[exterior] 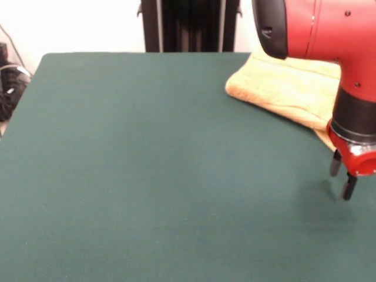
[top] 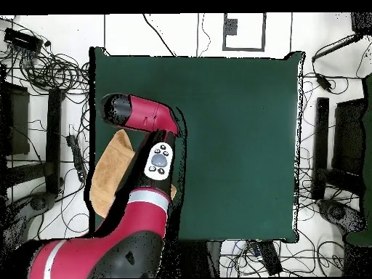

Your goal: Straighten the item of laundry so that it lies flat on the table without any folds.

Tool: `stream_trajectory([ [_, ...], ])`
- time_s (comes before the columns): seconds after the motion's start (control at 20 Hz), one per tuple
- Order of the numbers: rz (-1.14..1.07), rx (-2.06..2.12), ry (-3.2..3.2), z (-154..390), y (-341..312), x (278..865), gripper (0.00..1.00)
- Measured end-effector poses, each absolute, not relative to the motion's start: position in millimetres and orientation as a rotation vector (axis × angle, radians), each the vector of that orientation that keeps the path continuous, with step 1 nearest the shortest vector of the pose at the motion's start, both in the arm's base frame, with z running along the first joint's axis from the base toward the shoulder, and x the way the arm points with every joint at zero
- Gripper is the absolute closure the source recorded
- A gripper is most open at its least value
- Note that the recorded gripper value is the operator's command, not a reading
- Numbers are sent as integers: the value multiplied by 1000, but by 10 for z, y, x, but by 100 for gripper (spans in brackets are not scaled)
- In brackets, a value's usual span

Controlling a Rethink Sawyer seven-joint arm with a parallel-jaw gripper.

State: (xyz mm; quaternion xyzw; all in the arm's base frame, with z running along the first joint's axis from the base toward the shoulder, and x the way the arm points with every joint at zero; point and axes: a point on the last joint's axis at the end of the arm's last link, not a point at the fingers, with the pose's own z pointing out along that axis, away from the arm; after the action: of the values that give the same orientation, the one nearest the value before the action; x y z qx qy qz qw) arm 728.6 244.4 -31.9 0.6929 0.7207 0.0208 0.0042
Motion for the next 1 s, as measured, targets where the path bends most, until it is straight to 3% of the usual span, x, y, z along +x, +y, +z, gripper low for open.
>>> stream_trajectory([
  [1.0, 28, 2213, 2299, 146, 2571, 7095, 0],
])
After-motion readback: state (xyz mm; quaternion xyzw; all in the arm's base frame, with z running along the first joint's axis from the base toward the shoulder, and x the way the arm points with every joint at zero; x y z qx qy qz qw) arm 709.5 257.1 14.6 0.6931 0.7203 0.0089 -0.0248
